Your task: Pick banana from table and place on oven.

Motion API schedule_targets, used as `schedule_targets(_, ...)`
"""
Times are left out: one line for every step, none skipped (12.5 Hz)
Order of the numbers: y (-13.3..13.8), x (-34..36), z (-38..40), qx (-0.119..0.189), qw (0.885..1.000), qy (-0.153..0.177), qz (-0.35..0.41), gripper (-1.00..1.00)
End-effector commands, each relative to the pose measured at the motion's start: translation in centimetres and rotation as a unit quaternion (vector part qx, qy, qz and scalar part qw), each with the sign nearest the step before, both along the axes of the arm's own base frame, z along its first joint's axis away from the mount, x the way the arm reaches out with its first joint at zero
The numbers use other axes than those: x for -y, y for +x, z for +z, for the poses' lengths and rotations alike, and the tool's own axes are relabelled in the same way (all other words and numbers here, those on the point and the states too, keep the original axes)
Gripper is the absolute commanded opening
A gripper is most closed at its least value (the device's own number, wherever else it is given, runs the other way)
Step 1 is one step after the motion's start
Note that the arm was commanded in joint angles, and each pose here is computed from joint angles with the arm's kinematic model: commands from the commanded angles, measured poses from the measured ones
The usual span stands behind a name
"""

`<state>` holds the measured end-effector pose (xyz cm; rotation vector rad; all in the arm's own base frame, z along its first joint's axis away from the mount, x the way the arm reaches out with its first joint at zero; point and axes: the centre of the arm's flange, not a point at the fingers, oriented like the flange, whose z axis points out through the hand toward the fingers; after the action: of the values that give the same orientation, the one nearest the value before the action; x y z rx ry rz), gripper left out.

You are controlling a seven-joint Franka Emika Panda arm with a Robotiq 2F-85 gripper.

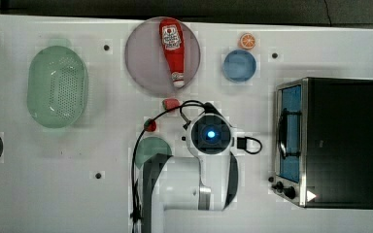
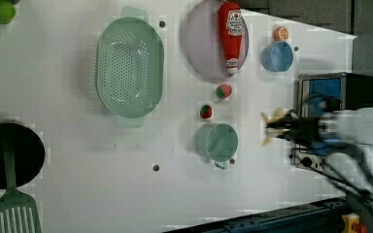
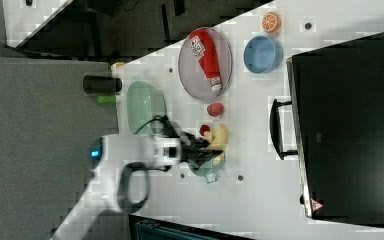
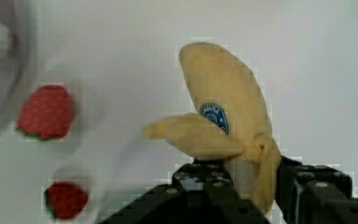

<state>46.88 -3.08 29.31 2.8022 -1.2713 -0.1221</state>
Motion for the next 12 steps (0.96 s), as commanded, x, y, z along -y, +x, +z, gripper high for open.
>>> schedule_targets(2.2,0.1,15.0,0.069,0.998,0.007,-0.002,-0.43)
schedule_targets(1.7,0.7,18.2,0.058,0.998,0.008,-0.009,-0.43)
schedule_targets(1.2,1.6,20.8,0.049,0.999,0.010,-0.017,-0.43)
schedule_targets(1.0,2.9,22.9,0.046,0.999,0.010,-0.027,-0.43)
schedule_targets(1.0,4.4,24.8,0.048,0.998,0.011,-0.034,-0.43)
schedule_targets(1.0,6.3,26.0,0.051,0.997,0.011,-0.048,-0.43)
schedule_targets(0.9,8.6,26.6,0.050,0.997,0.013,-0.061,-0.43)
schedule_targets(0.7,11.1,26.5,0.050,0.997,0.014,-0.065,-0.43)
schedule_targets(0.5,13.8,25.9,0.046,0.997,0.011,-0.059,-0.43)
schedule_targets(0.3,16.7,25.0,0.043,0.998,0.006,-0.045,-0.43)
schedule_targets(0.2,19.5,24.0,0.045,0.999,0.000,-0.029,-0.43)
schedule_targets(0.1,22.2,22.8,0.052,0.999,-0.006,-0.010,-0.43)
